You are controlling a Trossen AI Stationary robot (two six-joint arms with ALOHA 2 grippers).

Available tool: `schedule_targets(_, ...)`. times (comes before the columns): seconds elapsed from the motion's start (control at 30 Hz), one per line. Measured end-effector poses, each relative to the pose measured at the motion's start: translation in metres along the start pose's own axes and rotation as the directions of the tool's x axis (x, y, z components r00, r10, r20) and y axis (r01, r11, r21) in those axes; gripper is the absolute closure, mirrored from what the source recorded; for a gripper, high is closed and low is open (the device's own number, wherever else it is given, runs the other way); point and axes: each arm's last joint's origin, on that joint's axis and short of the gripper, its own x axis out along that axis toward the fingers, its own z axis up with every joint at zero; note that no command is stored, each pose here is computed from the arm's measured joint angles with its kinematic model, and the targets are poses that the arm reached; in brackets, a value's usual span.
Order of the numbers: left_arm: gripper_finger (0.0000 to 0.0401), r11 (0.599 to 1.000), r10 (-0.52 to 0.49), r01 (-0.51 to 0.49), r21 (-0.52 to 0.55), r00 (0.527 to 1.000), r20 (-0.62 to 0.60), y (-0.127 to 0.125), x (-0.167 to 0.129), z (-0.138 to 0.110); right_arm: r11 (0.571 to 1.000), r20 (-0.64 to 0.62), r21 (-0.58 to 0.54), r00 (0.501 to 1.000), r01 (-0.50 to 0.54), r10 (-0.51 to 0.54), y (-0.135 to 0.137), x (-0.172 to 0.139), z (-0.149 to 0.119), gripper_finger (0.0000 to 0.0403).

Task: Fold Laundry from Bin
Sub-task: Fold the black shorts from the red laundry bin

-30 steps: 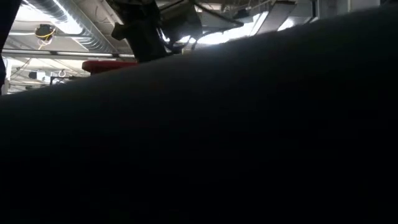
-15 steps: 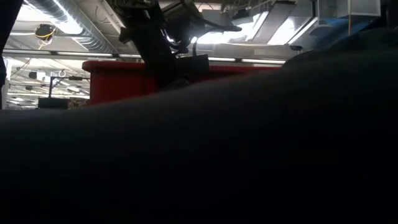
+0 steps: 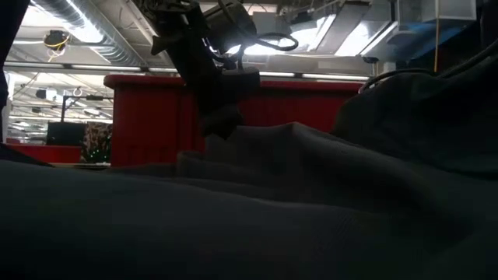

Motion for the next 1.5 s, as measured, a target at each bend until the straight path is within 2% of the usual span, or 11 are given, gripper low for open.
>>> schedule_targets(0.13, 0.0377, 1.000, -0.012, 0.012, -0.004, 1.000, 0.008, -0.001, 0.000, 0.001, 1.000, -0.019, -0.001, 1.000, 0.001, -0.001, 0.000, 0.000, -0.001, 0.0221)
schedule_targets(0.27, 0.0359, 0.991, -0.125, 0.127, -0.036, 0.991, 0.039, -0.006, -0.002, 0.003, 1.000, -0.024, -0.001, 1.000, -0.001, 0.001, 0.000, -0.002, 0.000, 0.0221)
schedule_targets(0.57, 0.0267, 0.974, -0.216, 0.220, -0.054, 0.973, 0.078, -0.021, -0.014, 0.006, 0.995, -0.022, -0.075, 0.998, 0.064, -0.066, 0.003, -0.040, 0.010, 0.0221)
schedule_targets(0.77, 0.0218, 0.968, -0.243, 0.249, -0.032, 0.963, 0.120, -0.024, -0.036, 0.011, 0.996, 0.000, -0.087, 1.000, 0.021, -0.021, 0.012, -0.059, 0.017, 0.0221)
schedule_targets(0.97, 0.0201, 0.958, -0.273, 0.282, -0.046, 0.951, 0.147, -0.015, -0.067, 0.012, 0.996, 0.010, -0.087, 1.000, 0.002, -0.001, 0.016, -0.075, 0.021, 0.0221)
schedule_targets(1.1, 0.0206, 0.911, -0.395, 0.405, -0.075, 0.911, 0.115, -0.012, -0.082, 0.006, 0.996, 0.012, -0.087, 1.000, -0.006, 0.007, 0.018, -0.082, 0.023, 0.0221)
schedule_targets(1.23, 0.0215, 0.798, -0.584, 0.582, -0.156, 0.811, 0.035, -0.017, -0.088, -0.002, 0.993, 0.048, -0.108, 0.998, -0.038, 0.044, 0.022, -0.088, 0.018, 0.0221)
schedule_targets(1.33, 0.0223, 0.731, -0.667, 0.648, -0.215, 0.744, -0.025, -0.025, -0.088, -0.007, 0.986, 0.079, -0.130, 0.990, -0.106, 0.117, 0.029, -0.091, 0.010, 0.0221)
schedule_targets(1.5, 0.0234, 0.718, -0.680, 0.651, -0.248, 0.732, -0.049, -0.037, -0.086, -0.008, 0.958, 0.199, -0.156, 0.943, -0.240, 0.269, 0.045, -0.095, -0.004, 0.0221)
